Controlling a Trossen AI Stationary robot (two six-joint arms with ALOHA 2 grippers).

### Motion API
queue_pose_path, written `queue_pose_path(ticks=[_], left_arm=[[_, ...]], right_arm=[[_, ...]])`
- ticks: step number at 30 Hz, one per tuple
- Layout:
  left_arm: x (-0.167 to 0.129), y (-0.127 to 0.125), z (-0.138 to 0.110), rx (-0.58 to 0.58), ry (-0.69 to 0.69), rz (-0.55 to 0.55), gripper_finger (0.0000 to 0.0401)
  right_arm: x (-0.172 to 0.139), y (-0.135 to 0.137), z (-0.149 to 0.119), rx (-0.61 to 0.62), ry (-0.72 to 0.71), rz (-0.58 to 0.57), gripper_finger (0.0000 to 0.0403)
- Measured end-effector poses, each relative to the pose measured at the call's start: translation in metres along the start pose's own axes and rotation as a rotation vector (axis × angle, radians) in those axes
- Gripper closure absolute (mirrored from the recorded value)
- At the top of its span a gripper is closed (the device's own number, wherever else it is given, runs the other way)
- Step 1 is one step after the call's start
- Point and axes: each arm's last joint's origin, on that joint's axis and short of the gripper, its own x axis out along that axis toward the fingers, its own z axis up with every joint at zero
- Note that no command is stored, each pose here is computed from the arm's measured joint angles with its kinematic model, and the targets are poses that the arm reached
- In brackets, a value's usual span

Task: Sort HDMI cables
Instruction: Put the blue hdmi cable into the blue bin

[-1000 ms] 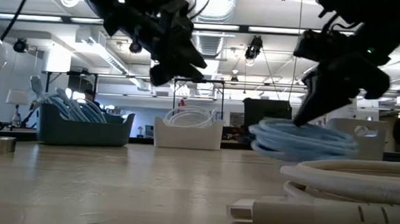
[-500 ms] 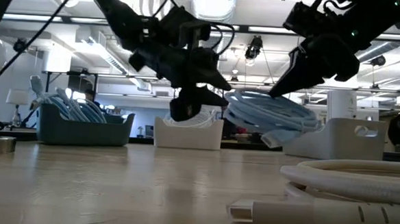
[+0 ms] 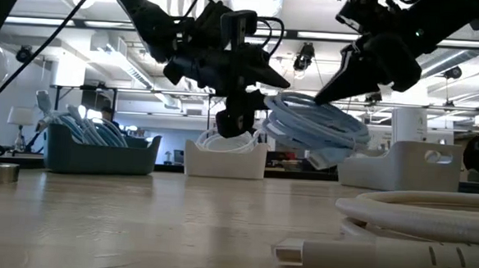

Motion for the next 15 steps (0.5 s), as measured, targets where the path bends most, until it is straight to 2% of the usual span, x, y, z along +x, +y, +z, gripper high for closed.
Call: queue_pose_path(ticks=[4, 11, 15], left_arm=[[0.0002, 0.001, -0.0007, 0.003, -0.004, 0.017, 0.0261], [0.0, 0.0022, 0.0001, 0.074, -0.028, 0.055, 0.0264], [-0.0002, 0.0024, 0.0003, 0.088, -0.03, 0.059, 0.0299]], right_arm=[[-0.0005, -0.0002, 0.0039, -0.002, -0.022, -0.006, 0.0392], [-0.0007, -0.0004, 0.0056, 0.026, -0.032, -0.01, 0.039], [-0.0007, -0.0004, 0.0058, 0.059, -0.034, -0.009, 0.0382]])
